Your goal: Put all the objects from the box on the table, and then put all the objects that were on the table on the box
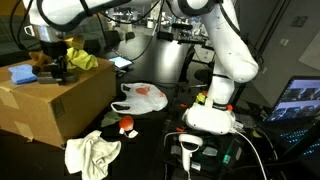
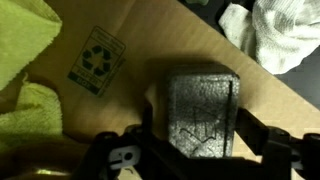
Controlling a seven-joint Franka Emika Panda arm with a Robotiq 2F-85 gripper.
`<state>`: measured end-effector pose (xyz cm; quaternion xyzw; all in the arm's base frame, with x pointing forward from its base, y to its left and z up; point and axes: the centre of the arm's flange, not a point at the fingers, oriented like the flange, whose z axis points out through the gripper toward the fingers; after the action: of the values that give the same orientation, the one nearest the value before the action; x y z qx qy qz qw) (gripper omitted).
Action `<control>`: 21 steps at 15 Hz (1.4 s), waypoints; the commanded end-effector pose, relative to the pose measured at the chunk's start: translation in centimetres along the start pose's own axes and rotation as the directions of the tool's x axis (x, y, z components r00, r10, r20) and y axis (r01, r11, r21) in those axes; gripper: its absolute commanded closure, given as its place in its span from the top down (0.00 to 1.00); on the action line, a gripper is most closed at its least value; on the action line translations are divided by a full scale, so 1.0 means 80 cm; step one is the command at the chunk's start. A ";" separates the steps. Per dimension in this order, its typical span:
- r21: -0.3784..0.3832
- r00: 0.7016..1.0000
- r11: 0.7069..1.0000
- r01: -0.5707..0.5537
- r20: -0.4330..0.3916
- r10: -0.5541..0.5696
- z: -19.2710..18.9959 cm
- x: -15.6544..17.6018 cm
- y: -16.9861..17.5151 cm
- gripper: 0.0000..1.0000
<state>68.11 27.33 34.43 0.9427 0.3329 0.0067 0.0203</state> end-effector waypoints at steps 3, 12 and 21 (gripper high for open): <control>-0.040 1.000 0.999 0.029 -0.008 -0.029 -0.021 0.014 0.001 0.36; -0.056 1.000 0.998 0.019 0.009 -0.018 -0.039 -0.009 0.012 0.31; -0.068 0.989 0.987 -0.143 -0.034 0.140 -0.081 -0.145 0.082 0.31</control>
<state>67.38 20.26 39.91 0.9525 0.3001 0.0152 0.0506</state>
